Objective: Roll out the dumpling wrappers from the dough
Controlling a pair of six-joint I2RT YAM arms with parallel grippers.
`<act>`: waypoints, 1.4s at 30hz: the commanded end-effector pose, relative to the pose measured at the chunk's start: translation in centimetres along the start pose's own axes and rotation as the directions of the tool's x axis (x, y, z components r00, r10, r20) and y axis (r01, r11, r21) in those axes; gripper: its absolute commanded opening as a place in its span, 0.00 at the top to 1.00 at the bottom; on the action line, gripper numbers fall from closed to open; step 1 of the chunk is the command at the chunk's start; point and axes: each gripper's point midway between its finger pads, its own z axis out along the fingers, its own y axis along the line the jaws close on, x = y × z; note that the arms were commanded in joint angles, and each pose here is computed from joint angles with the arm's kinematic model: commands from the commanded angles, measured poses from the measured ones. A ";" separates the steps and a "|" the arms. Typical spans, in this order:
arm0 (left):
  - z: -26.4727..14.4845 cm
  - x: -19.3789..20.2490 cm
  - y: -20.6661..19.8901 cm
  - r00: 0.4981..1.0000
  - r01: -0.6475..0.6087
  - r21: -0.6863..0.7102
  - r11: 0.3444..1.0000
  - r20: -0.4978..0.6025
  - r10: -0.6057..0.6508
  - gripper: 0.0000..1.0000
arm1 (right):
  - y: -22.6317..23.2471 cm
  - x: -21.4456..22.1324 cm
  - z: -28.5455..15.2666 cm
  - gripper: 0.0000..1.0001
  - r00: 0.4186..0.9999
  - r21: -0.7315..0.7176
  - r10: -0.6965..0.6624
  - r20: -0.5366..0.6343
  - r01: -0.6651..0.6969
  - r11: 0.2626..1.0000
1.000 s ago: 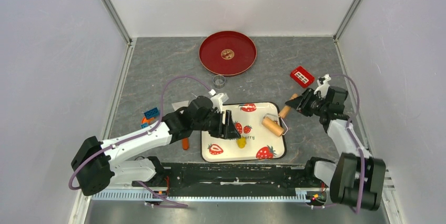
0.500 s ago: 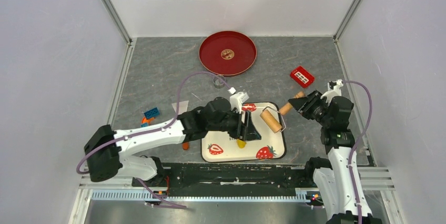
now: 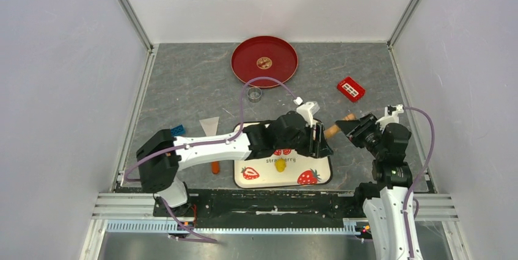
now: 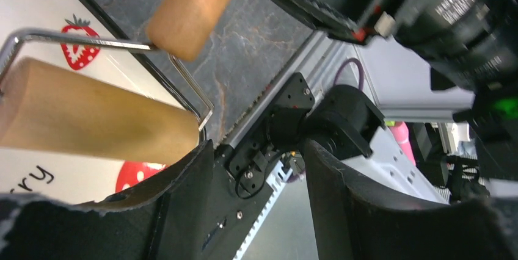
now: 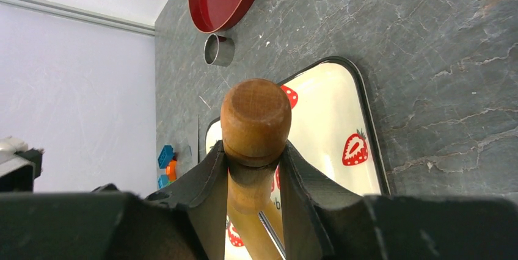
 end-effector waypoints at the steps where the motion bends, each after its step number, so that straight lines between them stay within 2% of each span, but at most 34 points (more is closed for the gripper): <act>1: 2.0 -1.4 0.7 0.999 0.041 -0.096 0.995 0.038 -0.038 0.39 | 2.2 -1.6 -1.0 1.00 0.997 -0.044 0.014 0.073 -0.011 0.999; 8: 4.7 0.0 2.5 0.998 0.041 -0.179 0.983 -0.034 -0.047 0.44 | 2.4 -1.9 -1.4 1.00 0.993 -0.060 0.060 0.104 -0.054 0.997; 12: 5.1 0.0 4.0 0.999 0.045 -0.241 0.969 -0.010 -0.048 0.49 | 2.5 -1.8 -1.3 1.00 0.992 -0.071 0.074 0.098 -0.067 0.995; 15: 5.4 0.2 4.7 0.999 0.043 -0.274 0.961 -0.010 -0.048 0.59 | 2.5 -1.7 -1.2 1.00 0.993 -0.073 0.079 0.092 -0.072 0.995; 17: 5.5 0.3 5.4 0.999 0.045 -0.304 0.952 -0.008 -0.049 0.72 | 2.6 -1.6 -1.1 1.00 0.992 -0.078 0.086 0.090 -0.079 0.994; 21: 5.6 0.2 5.8 0.999 0.047 -0.319 0.947 0.000 -0.049 0.92 | 2.8 -1.6 -1.1 1.00 0.993 -0.091 0.088 0.082 -0.081 0.993; 23: 5.7 0.2 5.8 0.999 0.043 -0.321 0.946 0.001 -0.045 0.98 | 2.8 -1.4 -1.1 1.00 0.994 -0.093 0.086 0.073 -0.079 0.993; 27: 5.5 -0.3 6.1 0.999 0.033 -0.349 0.937 0.010 -0.032 0.98 | 2.8 -1.3 -1.0 1.00 0.995 -0.096 0.080 0.064 -0.074 0.993; 29: 5.4 -0.6 6.0 1.000 0.023 -0.342 0.940 0.014 -0.019 0.86 | 2.8 -1.1 -1.0 1.00 0.995 -0.098 0.079 0.059 -0.073 0.993; 32: 5.5 -0.9 5.8 1.000 0.024 -0.337 0.941 0.023 -0.017 0.62 | 2.8 -1.1 -1.1 1.00 0.995 -0.100 0.087 0.058 -0.080 0.992; 33: 5.7 -1.0 5.7 1.000 0.024 -0.336 0.942 0.026 -0.016 0.58 | 2.9 -1.0 -1.1 1.00 0.995 -0.104 0.087 0.057 -0.081 0.991; 37: 6.4 -0.9 6.1 1.000 0.025 -0.350 0.936 0.021 -0.019 0.55 | 2.9 -0.9 -1.2 1.00 0.994 -0.107 0.091 0.052 -0.085 0.991; 42: 6.6 -0.4 7.9 0.999 0.034 -0.423 0.905 0.026 -0.025 0.60 | 3.1 -0.7 -1.3 1.00 0.995 -0.115 0.092 0.043 -0.087 0.990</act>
